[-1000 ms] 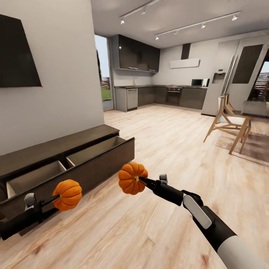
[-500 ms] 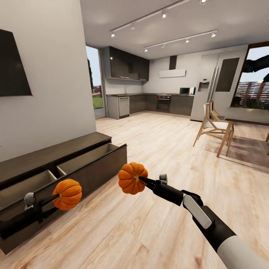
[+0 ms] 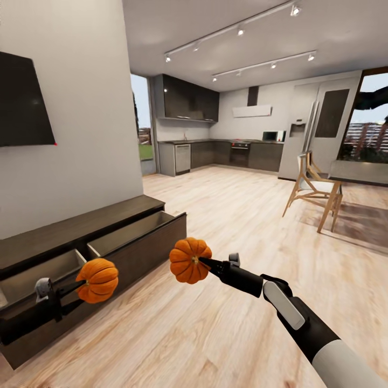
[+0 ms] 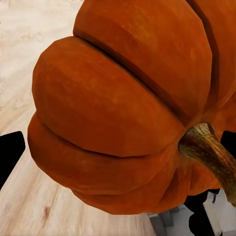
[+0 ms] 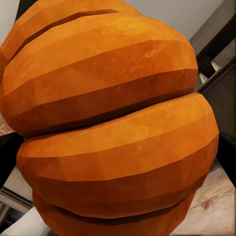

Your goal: Place each of the two pumpkins and all three candles from the living room inside a cabinet in the living room (use any cabinet), then make sure every cabinet is closed, and position the cauldron so it is next to a table in the living room.

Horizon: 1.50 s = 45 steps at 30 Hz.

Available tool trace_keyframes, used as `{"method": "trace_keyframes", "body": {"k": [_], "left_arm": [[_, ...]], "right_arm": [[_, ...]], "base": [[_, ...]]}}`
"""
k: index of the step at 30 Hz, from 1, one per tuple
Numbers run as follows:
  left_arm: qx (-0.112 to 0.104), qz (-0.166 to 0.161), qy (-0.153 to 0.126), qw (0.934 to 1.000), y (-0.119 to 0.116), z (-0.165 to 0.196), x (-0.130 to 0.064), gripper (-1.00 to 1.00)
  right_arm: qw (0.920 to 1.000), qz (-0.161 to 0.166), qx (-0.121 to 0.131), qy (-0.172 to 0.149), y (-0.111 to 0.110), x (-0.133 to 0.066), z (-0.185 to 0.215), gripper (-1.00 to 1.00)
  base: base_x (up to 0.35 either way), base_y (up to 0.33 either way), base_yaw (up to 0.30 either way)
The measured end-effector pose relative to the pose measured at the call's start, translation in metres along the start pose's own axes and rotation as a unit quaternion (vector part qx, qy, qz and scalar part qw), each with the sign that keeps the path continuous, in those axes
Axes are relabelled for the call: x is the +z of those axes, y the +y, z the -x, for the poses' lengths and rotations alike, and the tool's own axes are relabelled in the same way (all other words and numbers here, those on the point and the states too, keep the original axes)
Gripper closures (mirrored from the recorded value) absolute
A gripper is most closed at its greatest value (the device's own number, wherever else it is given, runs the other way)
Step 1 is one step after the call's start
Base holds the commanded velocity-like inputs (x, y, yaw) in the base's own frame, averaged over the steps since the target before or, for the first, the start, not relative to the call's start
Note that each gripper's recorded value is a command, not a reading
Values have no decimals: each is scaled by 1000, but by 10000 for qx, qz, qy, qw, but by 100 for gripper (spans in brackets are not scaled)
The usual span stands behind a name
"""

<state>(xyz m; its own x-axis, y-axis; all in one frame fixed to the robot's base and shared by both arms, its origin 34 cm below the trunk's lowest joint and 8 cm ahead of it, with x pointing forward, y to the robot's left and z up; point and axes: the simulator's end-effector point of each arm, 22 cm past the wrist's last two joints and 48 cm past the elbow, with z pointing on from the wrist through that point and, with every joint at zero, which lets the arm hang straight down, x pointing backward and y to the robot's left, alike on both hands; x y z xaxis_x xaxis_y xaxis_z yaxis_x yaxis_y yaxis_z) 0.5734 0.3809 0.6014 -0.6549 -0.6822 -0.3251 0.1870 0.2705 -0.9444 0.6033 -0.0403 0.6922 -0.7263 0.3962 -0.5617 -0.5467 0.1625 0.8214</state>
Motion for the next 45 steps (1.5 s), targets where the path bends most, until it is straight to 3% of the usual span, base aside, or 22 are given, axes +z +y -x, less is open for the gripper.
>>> {"method": "trace_keyframes", "body": {"k": [10, 21, 29, 45], "left_arm": [[-60, 56, 29, 10000, -13, 9, 4, 100], [-122, 119, 54, 9998, -26, 19, 9, 100], [-165, 168, 73, 9997, -36, 26, 12, 100], [-252, 274, 117, 9992, -54, 38, 17, 100]], "right_arm": [[9995, -223, 214, 17, -9, 1, 11, 100], [9992, -206, 337, -28, 1, 6, 28, 100], [9983, -238, 393, -367, 6, -2, 65, 100], [9977, -301, 459, -393, 16, 4, 87, 100]], "base": [[0, 0, 90], [0, 0, 43], [0, 0, 0], [0, 0, 0]]}}
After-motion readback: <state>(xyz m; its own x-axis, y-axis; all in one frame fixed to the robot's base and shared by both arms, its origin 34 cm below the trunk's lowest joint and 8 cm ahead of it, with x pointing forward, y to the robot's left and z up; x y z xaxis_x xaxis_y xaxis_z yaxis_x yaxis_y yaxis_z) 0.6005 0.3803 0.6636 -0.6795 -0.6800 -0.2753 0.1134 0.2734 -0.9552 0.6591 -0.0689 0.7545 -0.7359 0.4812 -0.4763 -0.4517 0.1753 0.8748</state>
